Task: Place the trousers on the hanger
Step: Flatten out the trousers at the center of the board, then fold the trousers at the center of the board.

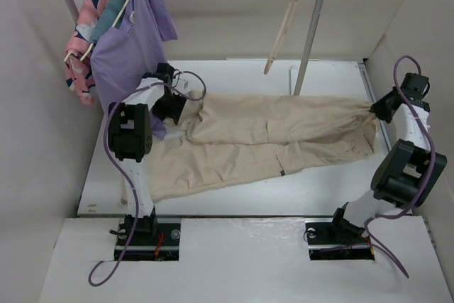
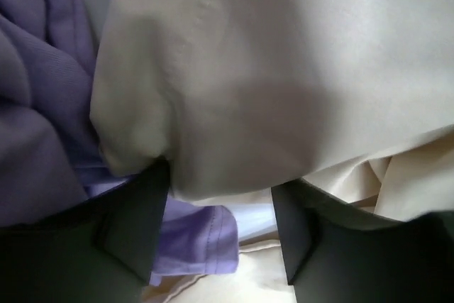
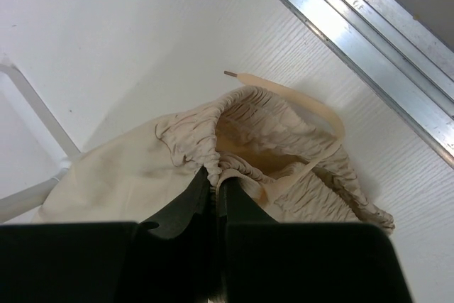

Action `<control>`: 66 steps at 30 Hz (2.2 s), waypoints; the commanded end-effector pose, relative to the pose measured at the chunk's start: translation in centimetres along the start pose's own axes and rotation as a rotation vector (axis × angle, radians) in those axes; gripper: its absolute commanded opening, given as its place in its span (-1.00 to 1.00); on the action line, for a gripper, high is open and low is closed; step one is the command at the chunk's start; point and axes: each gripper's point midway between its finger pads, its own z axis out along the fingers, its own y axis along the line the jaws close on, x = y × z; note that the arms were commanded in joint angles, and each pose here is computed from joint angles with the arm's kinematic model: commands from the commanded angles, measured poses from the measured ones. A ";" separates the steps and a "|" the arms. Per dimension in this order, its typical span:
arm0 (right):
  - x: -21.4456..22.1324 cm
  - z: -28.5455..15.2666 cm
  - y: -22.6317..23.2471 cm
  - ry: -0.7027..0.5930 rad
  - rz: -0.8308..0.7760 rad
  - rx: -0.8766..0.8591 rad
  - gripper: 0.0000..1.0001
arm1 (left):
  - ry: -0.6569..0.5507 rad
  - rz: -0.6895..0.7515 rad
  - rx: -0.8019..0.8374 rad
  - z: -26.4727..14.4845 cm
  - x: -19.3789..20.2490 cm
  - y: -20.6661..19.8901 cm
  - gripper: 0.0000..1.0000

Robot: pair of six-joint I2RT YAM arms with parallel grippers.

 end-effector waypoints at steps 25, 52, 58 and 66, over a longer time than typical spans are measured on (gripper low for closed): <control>-5.1 -0.7 1.2 -0.060 -0.077 0.032 -1.00 | -0.007 0.314 -0.158 -18.8 7.6 1.0 -1.00; -4.4 -1.1 0.1 -0.056 -0.054 0.055 -1.00 | 0.135 0.226 -0.520 -23.7 16.6 9.2 -1.00; -5.2 -2.6 1.5 -0.078 -0.063 0.021 -1.00 | 0.107 0.247 -0.558 -26.5 17.2 9.4 -1.00; -2.9 -1.0 0.2 -0.031 -0.069 0.035 -1.00 | 0.545 0.398 -0.393 -18.1 29.9 6.6 -1.00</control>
